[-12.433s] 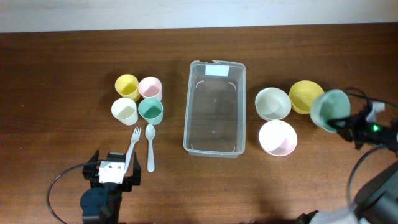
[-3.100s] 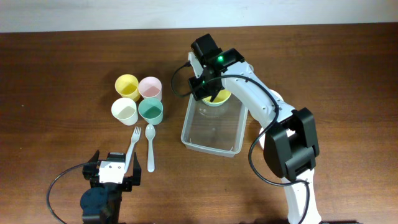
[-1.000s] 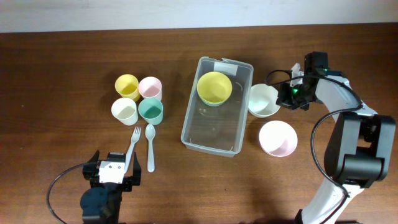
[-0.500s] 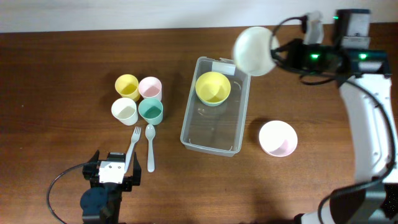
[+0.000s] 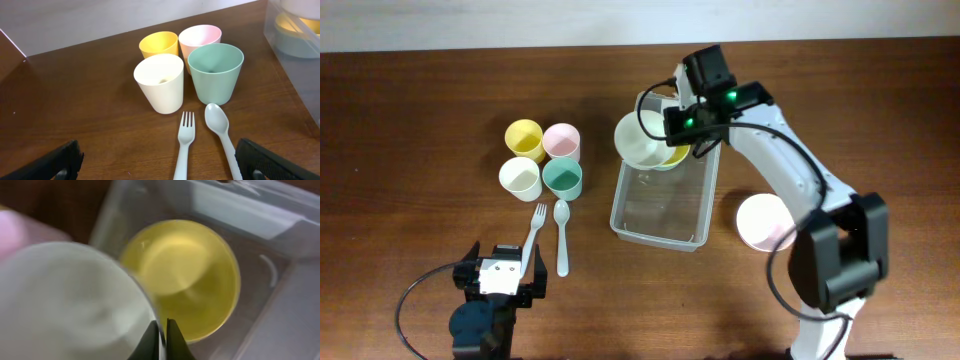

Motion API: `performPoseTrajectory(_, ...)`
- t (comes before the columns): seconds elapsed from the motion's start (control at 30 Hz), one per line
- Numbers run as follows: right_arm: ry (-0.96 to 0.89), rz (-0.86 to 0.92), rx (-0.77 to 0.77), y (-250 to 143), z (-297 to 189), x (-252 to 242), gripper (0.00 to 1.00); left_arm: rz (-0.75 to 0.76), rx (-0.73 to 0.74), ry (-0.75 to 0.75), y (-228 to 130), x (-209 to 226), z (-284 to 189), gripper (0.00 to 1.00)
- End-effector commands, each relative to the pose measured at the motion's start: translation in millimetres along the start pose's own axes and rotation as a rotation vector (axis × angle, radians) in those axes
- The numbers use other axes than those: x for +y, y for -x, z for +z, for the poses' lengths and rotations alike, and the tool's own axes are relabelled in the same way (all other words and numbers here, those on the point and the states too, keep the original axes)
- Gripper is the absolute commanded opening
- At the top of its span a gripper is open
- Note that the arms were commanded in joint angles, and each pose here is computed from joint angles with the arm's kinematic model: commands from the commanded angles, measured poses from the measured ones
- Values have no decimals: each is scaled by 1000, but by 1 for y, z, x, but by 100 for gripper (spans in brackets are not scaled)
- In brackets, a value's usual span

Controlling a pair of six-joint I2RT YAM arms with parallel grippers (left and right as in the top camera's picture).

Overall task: Pack container
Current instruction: 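Lift the white bowl and lower it onto the stack in the container, then release and move the right gripper to the pink bowl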

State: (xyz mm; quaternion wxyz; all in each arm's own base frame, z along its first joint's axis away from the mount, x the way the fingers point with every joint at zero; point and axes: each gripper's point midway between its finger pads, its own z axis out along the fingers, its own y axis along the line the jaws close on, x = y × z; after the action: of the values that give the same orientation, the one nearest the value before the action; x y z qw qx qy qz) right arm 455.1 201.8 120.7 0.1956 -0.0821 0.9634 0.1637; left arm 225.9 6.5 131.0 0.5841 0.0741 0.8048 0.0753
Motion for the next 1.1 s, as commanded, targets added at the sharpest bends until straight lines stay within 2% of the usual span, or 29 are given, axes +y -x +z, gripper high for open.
performPoseTrajectory(0.0, -82, 37, -34, 9, 4, -25, 4, -16, -3, -10, -1, -2, 1, 100)
performPoseTrajectory(0.5, -32, 115, -63, 22, -6, -56, 4, -16, -3, -10, -1, -2, 1, 100)
performPoseTrajectory(0.6, 109, 34, -23, 15, -5, -28, 13, -17, -3, -10, -1, -2, 1, 100)
performPoseTrajectory(0.63, 117, 31, -13, 12, -5, -26, 15, -17, -3, -10, -1, -2, 1, 100)
performPoseTrajectory(0.73, 117, 38, 7, 6, -19, -23, 33, -16, -3, -10, -1, -2, 1, 100)
performPoseTrajectory(0.77, 111, 44, -1, 7, -27, -25, 35, -17, -3, -10, -1, -2, 1, 100)
performPoseTrajectory(0.93, 79, 90, -103, 15, -104, -43, 44, -17, -3, -10, -1, -2, 1, 100)
performPoseTrajectory(1.07, -8, 195, -109, -9, -164, -80, 49, -16, -3, -10, -1, -2, 1, 100)
